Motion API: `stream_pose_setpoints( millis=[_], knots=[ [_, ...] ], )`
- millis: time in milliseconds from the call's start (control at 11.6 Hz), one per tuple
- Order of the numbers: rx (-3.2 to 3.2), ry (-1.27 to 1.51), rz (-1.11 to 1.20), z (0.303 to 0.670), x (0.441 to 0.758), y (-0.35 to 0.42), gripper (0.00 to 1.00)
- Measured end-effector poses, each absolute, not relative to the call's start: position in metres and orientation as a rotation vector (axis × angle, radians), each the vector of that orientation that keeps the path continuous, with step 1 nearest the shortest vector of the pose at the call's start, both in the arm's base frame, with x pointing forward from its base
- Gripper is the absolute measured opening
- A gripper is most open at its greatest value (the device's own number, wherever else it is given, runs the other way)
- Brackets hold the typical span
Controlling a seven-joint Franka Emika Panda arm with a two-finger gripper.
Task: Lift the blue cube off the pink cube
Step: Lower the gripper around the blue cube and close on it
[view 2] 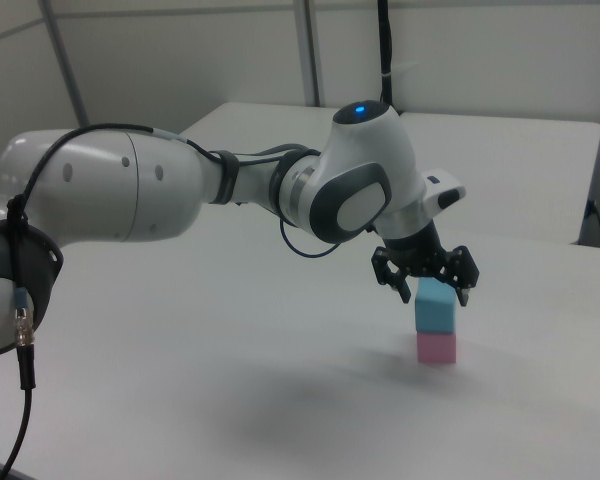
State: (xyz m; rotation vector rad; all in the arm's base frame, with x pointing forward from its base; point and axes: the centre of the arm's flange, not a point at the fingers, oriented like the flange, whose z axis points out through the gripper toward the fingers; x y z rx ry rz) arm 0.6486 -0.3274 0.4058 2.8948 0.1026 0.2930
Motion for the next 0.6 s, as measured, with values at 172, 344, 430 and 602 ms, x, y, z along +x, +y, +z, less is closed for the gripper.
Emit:
stream_pose_setpoints(
  millis=[172,344,430,602],
  knots=[
    [2.896,0.096,0.291,0.4,0.65,-0.328,1.0],
    [2.885,0.072,0.322,0.396,0.653,-0.328,0.99],
    [2.885,0.043,0.334,0.392,0.656,-0.326,0.84],
    [2.887,0.029,0.349,0.392,0.661,-0.319,0.62]
  ],
)
